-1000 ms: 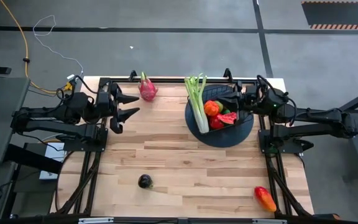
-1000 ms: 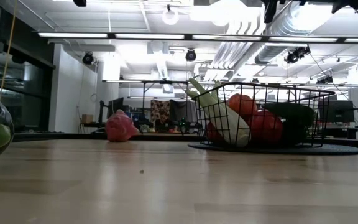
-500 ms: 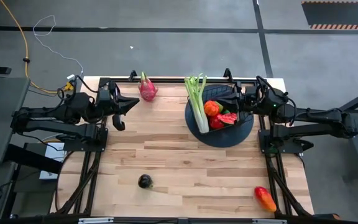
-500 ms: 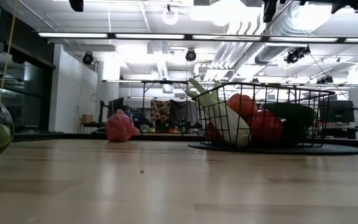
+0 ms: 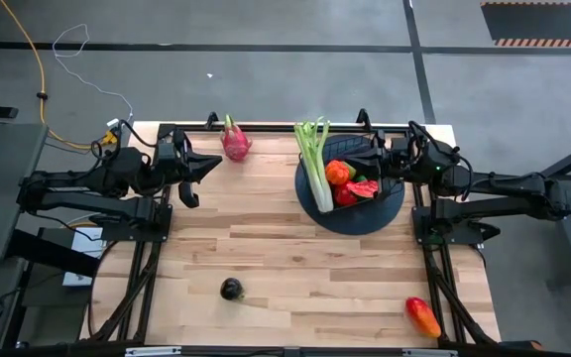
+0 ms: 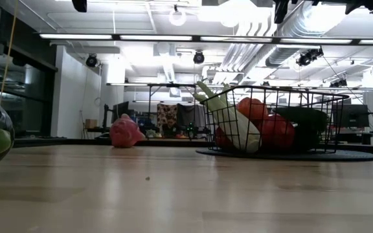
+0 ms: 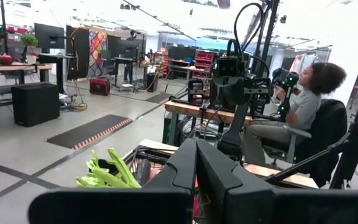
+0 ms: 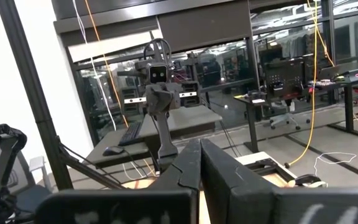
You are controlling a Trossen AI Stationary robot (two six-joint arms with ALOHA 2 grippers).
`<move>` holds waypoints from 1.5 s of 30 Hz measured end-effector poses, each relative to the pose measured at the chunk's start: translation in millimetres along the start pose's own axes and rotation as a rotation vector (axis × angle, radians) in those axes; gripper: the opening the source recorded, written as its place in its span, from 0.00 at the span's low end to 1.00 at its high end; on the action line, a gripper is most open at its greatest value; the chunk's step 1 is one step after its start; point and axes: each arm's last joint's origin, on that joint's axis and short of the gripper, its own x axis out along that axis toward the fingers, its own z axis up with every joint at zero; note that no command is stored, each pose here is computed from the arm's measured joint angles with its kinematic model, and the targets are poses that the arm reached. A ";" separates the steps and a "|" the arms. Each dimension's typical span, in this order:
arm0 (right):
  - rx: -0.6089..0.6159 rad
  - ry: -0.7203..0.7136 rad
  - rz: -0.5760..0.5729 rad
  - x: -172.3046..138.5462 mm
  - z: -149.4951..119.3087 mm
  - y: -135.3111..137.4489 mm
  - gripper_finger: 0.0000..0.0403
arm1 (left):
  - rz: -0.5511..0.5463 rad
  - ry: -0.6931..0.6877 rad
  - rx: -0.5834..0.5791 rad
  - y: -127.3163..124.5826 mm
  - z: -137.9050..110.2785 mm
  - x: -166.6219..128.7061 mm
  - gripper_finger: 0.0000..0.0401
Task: Build produce basket
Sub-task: Put the mango into the wire basket
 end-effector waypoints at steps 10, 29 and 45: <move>0.065 0.051 -0.012 -0.2 -4.9 -1.0 0.14 | 0.000 0.000 -0.019 0.0 0.0 0.0 0.00; 0.247 0.149 -0.015 3.8 29.9 8.1 0.80 | 0.028 0.048 -0.020 1.1 -4.9 -0.1 0.00; 0.709 1.368 -0.435 -7.1 47.5 78.1 0.80 | 0.028 0.084 -0.022 1.3 -8.5 0.0 0.00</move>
